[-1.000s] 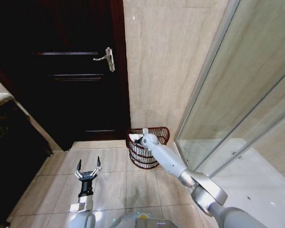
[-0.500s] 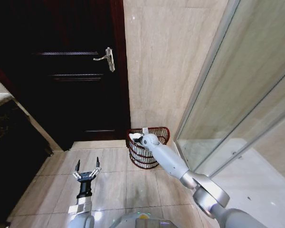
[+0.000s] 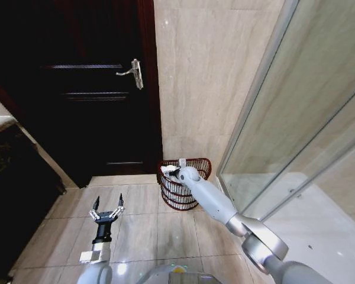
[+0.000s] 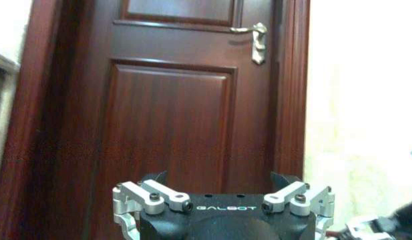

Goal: Discard the used towel into the hamper.

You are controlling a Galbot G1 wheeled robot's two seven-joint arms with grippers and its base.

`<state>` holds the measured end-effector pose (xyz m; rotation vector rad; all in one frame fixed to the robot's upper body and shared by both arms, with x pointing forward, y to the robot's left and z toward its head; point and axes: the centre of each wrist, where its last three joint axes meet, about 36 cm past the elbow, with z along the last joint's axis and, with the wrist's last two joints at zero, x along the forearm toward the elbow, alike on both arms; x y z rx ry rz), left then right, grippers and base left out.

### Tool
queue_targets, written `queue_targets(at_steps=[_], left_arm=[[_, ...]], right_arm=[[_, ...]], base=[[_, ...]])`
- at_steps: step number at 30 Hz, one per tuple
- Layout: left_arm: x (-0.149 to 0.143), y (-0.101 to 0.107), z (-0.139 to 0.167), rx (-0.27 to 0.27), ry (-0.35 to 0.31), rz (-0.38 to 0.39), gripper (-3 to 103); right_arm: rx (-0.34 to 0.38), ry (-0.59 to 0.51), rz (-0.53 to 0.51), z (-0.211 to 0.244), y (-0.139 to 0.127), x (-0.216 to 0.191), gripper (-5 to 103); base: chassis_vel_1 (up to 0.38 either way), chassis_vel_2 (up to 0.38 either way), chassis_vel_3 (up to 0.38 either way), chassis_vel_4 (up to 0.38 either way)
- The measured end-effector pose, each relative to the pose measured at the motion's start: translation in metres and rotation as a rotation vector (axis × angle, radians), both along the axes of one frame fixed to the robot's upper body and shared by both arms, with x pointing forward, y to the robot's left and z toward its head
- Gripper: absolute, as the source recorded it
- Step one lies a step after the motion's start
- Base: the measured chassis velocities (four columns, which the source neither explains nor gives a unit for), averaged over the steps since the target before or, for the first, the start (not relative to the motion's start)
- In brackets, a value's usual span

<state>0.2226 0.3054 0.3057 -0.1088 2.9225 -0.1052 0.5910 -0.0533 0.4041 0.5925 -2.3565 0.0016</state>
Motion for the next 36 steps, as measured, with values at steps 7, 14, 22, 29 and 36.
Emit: queue_targets(at_steps=[7,14,22,29,36], left_arm=[[0.010,0.002,0.019,0.010,0.027,-0.031,100],[0.016,0.000,0.023,0.038,0.039,-0.040,100],[0.020,-0.007,0.029,0.060,0.035,-0.031,100],[0.020,-0.013,0.033,0.069,0.031,-0.038,100],[0.017,-0.017,0.032,0.069,0.027,-0.040,100]], right_arm=[[-0.023,-0.198,0.004,0.018,-0.013,-0.018,100],[-0.026,-0.364,-0.067,0.046,-0.027,-0.042,100],[0.068,-0.604,-0.146,0.072,-0.072,-0.080,100],[0.074,-0.723,-0.194,0.062,-0.108,-0.124,100],[0.064,-0.794,-0.278,0.048,-0.123,-0.189,100]], base=[[0.000,0.000,0.000,0.000],[0.000,0.000,0.000,0.000],[0.000,0.000,0.000,0.000],[0.000,0.000,0.000,0.000],[0.000,0.000,0.000,0.000]])
